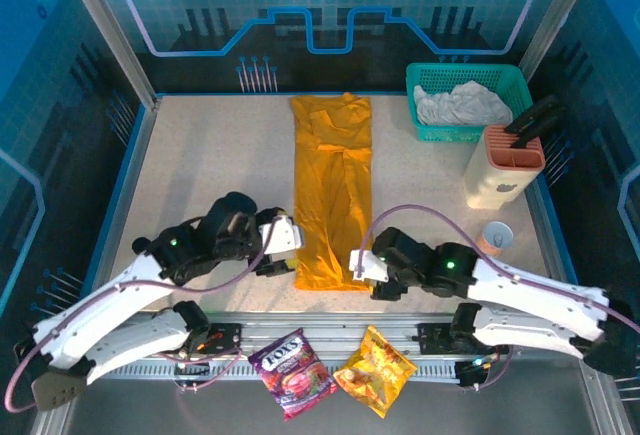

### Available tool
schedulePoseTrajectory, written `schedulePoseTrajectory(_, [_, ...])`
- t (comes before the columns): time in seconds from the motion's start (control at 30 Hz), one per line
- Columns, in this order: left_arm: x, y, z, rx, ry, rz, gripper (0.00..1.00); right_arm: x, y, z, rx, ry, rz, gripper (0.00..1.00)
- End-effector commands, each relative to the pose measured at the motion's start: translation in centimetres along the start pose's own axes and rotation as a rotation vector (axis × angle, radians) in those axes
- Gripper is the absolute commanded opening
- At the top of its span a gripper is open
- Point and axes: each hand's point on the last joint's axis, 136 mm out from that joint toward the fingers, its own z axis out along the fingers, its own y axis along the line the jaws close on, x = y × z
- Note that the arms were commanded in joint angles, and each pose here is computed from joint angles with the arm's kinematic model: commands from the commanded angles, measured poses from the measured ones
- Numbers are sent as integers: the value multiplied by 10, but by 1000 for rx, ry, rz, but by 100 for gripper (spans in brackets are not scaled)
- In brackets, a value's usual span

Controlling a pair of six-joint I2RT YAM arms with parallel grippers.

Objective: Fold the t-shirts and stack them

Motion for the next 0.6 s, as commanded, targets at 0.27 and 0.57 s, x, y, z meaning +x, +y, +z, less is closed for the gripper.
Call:
schedulePoseTrajectory(0.27, [80, -79, 43, 269, 293, 537, 61, -5, -14, -9, 70, -86, 8, 80])
schedulePoseTrajectory(0.57, [73, -79, 88, 262, 231, 618, 68, -1, -38, -37, 204, -152, 105, 75])
